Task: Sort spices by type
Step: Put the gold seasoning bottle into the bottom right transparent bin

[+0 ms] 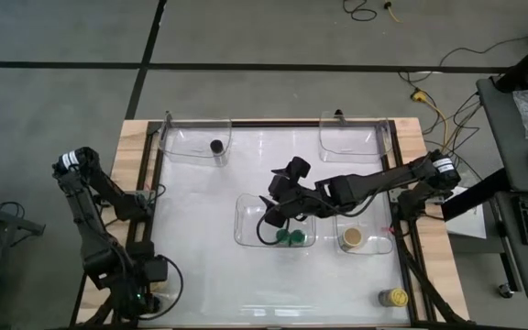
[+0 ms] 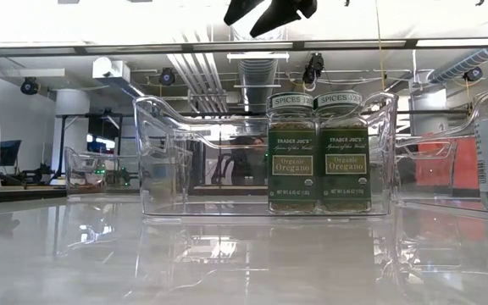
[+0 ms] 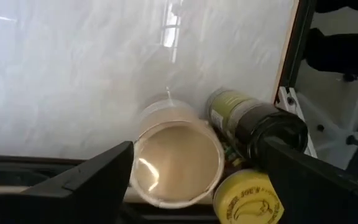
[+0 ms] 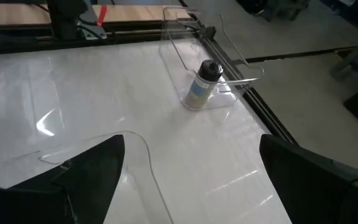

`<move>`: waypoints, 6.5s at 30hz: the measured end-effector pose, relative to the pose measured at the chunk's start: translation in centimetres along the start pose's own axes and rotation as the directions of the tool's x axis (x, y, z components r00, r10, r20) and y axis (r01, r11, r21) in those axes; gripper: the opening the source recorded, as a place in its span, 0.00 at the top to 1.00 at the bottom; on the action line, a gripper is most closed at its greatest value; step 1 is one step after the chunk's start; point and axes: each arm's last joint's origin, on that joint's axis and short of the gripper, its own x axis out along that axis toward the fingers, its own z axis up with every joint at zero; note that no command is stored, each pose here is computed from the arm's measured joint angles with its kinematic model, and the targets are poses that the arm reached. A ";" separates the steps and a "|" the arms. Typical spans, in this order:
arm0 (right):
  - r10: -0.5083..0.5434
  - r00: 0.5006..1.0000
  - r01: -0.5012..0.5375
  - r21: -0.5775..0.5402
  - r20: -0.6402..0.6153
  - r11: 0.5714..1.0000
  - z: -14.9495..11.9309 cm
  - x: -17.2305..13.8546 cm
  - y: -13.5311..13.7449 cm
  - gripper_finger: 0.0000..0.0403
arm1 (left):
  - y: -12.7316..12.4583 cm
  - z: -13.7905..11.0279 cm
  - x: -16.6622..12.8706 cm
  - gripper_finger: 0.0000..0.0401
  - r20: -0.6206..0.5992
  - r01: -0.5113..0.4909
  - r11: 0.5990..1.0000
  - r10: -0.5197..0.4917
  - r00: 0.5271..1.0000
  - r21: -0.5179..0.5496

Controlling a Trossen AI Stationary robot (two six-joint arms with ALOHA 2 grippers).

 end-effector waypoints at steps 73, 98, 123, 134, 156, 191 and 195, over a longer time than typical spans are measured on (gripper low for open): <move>0.028 1.000 -0.027 0.073 -0.003 0.997 2.8 -2.3 -2.4 0.09 | 1.4 0.1 1.7 0.36 0.134 -0.117 0.984 0.099 0.986 0.137; 0.085 0.898 -0.233 -0.303 -0.433 0.924 0.3 -14.0 -8.6 0.10 | 0.6 21.6 1.2 0.36 0.158 -0.153 0.987 0.159 0.975 -0.045; 0.292 0.894 -0.369 -0.189 -0.339 0.910 -4.1 -14.5 -9.3 0.10 | -1.0 27.0 4.8 0.36 0.129 -0.108 0.959 0.146 0.981 -0.261; 0.385 0.846 -0.473 -0.188 -0.369 0.861 -4.5 -15.0 -7.7 0.10 | -1.6 29.3 6.2 0.36 0.150 -0.087 0.953 0.135 0.979 -0.289; 0.467 0.831 -0.525 -0.148 -0.302 0.838 -4.4 -16.0 -5.5 0.10 | -2.4 29.7 3.7 0.11 0.179 -0.182 0.956 0.225 0.958 -0.228; 0.397 0.875 -0.391 0.082 -0.277 0.917 -5.2 -3.9 13.8 0.10 | 0.8 11.1 4.0 0.11 0.316 -0.267 0.962 0.235 0.919 0.062; 0.361 0.881 -0.358 0.069 -0.307 0.931 -5.0 -2.9 14.9 0.10 | 1.1 10.4 4.8 0.11 0.340 -0.238 0.968 0.197 0.920 0.084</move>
